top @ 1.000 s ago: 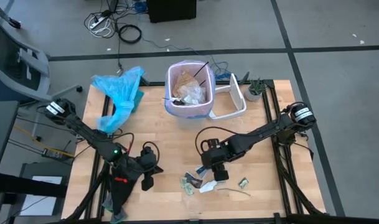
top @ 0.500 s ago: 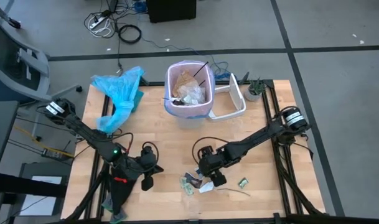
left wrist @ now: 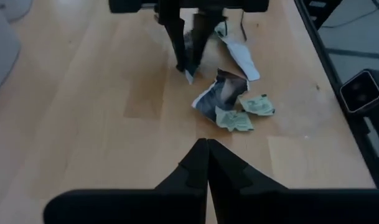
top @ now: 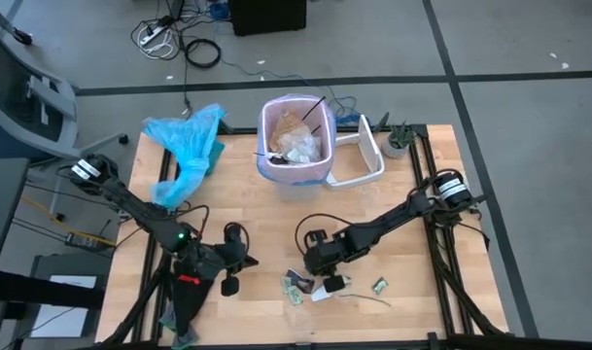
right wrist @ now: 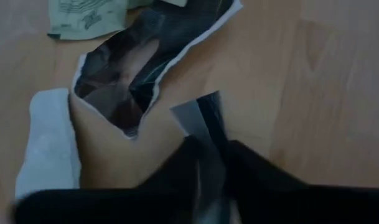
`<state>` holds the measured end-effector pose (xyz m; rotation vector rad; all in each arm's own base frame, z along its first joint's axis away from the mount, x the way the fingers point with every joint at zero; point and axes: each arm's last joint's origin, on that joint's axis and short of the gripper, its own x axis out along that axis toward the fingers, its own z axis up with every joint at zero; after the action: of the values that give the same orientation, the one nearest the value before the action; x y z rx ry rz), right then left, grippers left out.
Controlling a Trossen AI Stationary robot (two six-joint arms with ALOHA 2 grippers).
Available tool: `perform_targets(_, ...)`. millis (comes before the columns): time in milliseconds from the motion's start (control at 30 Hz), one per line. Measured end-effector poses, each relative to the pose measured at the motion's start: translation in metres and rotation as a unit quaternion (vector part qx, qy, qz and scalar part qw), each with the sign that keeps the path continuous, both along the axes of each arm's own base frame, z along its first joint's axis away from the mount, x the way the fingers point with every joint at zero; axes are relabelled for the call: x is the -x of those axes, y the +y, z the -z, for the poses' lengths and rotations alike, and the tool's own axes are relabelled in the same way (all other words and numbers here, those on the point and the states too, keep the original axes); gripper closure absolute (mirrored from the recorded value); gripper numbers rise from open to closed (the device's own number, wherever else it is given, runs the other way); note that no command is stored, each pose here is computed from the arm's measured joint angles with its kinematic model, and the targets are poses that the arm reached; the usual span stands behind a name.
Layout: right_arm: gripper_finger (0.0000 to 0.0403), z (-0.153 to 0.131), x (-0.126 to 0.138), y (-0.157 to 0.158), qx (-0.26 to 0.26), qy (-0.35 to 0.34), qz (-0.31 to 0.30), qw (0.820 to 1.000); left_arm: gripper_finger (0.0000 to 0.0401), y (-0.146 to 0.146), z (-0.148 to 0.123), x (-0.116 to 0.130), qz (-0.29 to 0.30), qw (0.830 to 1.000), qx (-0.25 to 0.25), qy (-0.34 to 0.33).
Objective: Place trash/remove bag and relplace
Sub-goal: Put the black paper into the trash bin
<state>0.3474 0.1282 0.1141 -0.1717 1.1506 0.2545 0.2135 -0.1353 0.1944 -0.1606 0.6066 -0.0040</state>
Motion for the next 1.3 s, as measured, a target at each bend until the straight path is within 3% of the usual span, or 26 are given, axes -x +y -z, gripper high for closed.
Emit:
perform_targets(67,0.0386,-0.005,0.0,-0.004,-0.006,-0.003,0.006,1.0,0.0386,0.002,0.0,-0.001,0.008,1.0,-0.016,-0.001)
perform_targets(267,0.0399,-0.042,0.002,-0.022,-0.014,0.002,0.05,0.999,0.0386,0.007,-0.001,-0.005,0.02,0.999,-0.047,-0.008)
perform_targets(533,0.0402,-0.142,-0.006,-0.038,-0.024,-0.038,0.075,0.996,0.0386,0.003,-0.01,-0.01,0.017,0.998,-0.014,-0.059)
perform_targets(767,0.0402,-0.228,-0.014,-0.06,-0.005,-0.132,0.105,0.986,0.0386,-0.001,-0.025,-0.016,0.013,0.99,0.033,-0.133)
perform_targets(1033,0.0403,-0.297,-0.016,-0.119,0.017,-0.241,0.168,0.956,0.0386,0.011,-0.021,-0.02,-0.002,0.993,-0.027,-0.116)
perform_targets(1300,0.0401,-0.329,-0.007,-0.187,0.03,-0.301,0.262,0.917,0.0386,0.037,-0.017,-0.031,-0.054,0.993,-0.044,-0.094)
